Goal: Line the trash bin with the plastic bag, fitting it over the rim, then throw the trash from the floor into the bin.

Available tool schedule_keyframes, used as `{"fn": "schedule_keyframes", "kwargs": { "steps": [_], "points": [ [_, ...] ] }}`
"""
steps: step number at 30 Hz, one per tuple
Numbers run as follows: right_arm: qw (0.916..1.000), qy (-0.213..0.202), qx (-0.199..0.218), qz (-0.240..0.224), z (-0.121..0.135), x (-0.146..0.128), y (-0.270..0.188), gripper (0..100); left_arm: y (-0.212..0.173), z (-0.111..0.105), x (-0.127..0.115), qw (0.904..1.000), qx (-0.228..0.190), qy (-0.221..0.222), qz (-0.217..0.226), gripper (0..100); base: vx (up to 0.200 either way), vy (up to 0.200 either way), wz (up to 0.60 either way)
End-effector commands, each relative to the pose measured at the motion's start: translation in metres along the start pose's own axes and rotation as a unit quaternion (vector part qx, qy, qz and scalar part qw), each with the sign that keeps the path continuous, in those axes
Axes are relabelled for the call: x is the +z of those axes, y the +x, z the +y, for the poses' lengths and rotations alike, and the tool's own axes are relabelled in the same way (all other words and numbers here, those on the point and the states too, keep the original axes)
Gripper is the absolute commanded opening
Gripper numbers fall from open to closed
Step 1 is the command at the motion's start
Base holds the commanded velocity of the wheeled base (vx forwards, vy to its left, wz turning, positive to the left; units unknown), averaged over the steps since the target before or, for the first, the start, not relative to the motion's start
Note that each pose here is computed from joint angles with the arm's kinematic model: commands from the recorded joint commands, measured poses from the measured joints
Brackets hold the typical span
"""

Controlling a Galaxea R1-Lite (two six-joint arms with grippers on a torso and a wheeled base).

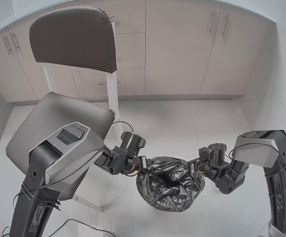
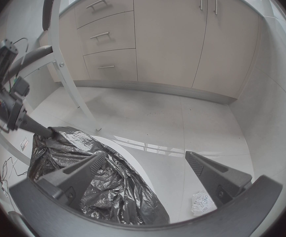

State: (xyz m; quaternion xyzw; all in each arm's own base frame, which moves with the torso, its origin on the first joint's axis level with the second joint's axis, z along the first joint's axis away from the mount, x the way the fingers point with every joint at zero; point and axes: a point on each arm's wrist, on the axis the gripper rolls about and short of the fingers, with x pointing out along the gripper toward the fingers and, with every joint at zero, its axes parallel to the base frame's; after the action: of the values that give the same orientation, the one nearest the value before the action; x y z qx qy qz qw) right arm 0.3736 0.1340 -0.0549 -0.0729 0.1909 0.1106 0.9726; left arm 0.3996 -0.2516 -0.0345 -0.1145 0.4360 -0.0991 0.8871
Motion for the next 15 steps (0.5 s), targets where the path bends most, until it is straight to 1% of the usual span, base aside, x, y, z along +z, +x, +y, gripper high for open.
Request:
{"fn": "schedule_keyframes", "kwargs": {
  "steps": [1, 3, 9, 12, 15],
  "points": [
    [1.0000, 0.000, 0.001, -0.008, 0.0015, 0.0003, 0.0004, 100, 0.0020, -0.0060, 0.0180, 0.9993, -0.007, -0.033, -0.016, 100, 0.000, 0.000, 0.00],
    [0.9999, 0.000, 0.000, -0.011, 0.0015, 0.0005, 0.0005, 100, 0.0019, -0.0074, 0.0202, 0.9990, -0.009, -0.039, -0.019, 100, 0.000, 0.000, 0.00],
    [0.9999, 0.000, 0.001, -0.014, 0.0014, 0.0018, 0.0002, 100, 0.0066, -0.0072, 0.0193, 0.9991, -0.006, -0.040, -0.016, 100, 0.000, 0.000, 0.00],
    [0.9999, 0.000, 0.004, -0.013, 0.0026, 0.0016, -0.0008, 100, 0.0080, -0.0098, 0.0218, 0.9992, 0.007, -0.038, 0.004, 100, 0.000, 0.000, 0.00],
    [0.9999, -0.003, 0.010, -0.011, 0.0077, 0.0015, -0.0040, 100, 0.0079, -0.0103, 0.0228, 0.9992, 0.012, -0.038, 0.008, 100, 0.000, 0.000, 0.00]
  ]
}}
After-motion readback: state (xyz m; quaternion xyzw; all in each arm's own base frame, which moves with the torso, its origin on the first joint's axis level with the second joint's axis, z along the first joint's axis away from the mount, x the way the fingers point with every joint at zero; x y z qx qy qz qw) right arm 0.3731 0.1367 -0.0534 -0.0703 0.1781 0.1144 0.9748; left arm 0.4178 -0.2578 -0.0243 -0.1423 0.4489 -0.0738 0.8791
